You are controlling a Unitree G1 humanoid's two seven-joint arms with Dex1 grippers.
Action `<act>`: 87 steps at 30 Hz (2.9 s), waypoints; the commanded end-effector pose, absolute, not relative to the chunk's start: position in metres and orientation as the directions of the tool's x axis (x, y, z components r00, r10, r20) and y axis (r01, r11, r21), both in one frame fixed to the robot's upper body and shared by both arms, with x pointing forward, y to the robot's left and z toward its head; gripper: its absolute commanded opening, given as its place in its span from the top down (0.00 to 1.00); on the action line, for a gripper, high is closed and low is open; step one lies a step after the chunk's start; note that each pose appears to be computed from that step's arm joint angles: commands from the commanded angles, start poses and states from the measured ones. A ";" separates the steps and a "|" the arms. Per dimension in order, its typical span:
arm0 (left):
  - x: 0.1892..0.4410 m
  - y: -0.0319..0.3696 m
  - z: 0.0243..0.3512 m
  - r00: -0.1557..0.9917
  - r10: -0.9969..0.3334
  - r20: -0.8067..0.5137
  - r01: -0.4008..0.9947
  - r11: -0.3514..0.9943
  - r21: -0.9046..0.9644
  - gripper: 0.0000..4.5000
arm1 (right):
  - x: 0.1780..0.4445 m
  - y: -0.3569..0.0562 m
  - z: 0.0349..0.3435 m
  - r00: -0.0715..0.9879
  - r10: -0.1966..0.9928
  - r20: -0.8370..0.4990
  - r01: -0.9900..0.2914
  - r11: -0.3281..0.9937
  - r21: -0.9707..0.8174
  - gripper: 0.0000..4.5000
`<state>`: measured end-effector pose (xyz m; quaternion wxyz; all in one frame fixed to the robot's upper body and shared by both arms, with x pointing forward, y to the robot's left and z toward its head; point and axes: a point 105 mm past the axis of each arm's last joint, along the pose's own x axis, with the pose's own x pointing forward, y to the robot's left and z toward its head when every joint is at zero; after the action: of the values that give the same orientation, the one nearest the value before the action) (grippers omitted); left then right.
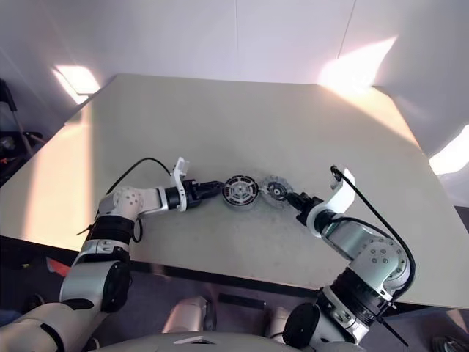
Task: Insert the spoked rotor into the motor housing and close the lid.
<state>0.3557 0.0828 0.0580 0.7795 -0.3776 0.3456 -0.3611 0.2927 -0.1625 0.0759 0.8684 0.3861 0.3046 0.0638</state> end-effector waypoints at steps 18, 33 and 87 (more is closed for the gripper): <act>0.360 0.088 0.066 0.541 -0.803 -0.250 0.314 0.469 -0.825 0.51 | 0.273 -0.154 0.091 0.759 0.462 -0.459 -0.025 0.725 0.689 0.01; 0.359 0.096 0.065 0.546 -0.791 -0.275 0.312 0.497 -0.810 0.51 | 0.305 -0.140 0.090 0.797 0.419 -0.435 0.135 0.579 0.804 0.01; 0.381 0.107 0.057 0.625 -0.734 -0.267 0.292 0.537 -0.792 0.51 | 0.305 -0.174 0.116 0.830 0.333 -0.447 0.118 0.678 0.726 0.01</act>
<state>0.3835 0.1100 0.0582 0.8250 -0.3685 0.2977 -0.3080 0.3056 -0.1740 0.0961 0.8635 0.3903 0.3163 0.0457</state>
